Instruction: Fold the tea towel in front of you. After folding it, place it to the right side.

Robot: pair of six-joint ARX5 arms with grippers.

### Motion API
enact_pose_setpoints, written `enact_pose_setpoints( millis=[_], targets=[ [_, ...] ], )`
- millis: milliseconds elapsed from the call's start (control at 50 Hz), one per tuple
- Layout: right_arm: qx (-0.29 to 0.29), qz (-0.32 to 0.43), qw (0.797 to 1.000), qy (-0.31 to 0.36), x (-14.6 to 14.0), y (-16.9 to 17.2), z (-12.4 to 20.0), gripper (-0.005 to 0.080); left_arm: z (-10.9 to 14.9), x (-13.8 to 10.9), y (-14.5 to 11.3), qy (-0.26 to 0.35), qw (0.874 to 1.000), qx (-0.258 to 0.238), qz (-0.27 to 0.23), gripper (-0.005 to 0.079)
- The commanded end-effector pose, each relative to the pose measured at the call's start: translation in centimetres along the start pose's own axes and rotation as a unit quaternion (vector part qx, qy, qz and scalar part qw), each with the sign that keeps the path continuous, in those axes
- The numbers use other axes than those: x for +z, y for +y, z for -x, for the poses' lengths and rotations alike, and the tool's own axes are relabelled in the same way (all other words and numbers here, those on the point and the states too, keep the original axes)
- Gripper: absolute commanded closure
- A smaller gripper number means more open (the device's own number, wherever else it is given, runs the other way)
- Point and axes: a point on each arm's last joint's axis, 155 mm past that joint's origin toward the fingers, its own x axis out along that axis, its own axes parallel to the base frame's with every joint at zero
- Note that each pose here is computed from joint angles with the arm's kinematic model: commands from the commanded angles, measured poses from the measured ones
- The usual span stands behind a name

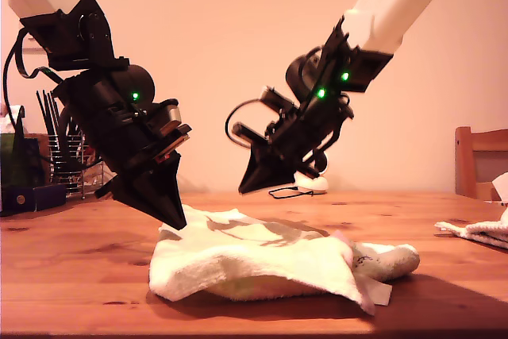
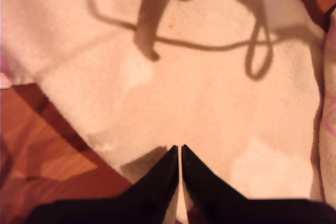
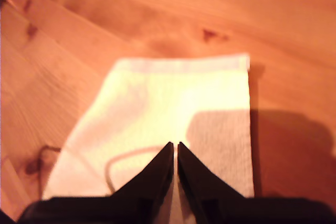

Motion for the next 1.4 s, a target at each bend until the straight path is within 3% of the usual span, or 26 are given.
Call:
enact_pose_setpoints(
  millis=[0,260,480,920,1180,1380],
  targets=[
    [0.000,-0.013,1.000,0.024,-2.2,-0.7,-1.5,0.0763,0.5,0.0,-0.5,0.000,1.000,-0.002,0.002,0.0762],
    [-0.020,-0.029,0.996,0.085,-5.0,-1.3,-0.9,0.0763,1.1,0.3,-0.8,-0.002,1.000,-0.002,0.001,0.0762],
    [-0.084,-0.003,0.988,0.129,-6.8,-3.8,0.1,0.0763,1.3,0.3,-0.9,-0.003,1.000,-0.002,0.000,0.0762],
    [-0.281,0.012,0.944,0.172,-8.4,-11.6,4.0,0.0763,1.6,1.7,0.0,-0.029,0.999,0.024,-0.008,0.0762],
    [-0.349,0.005,0.921,0.171,-7.9,-15.1,6.6,0.0763,1.4,2.6,-0.4,-0.044,0.999,0.022,-0.015,0.0762],
    [-0.369,-0.059,0.921,0.106,-5.7,-17.4,7.7,0.0763,1.0,2.6,-3.3,-0.043,0.998,-0.032,-0.029,0.0762]
  ],
)
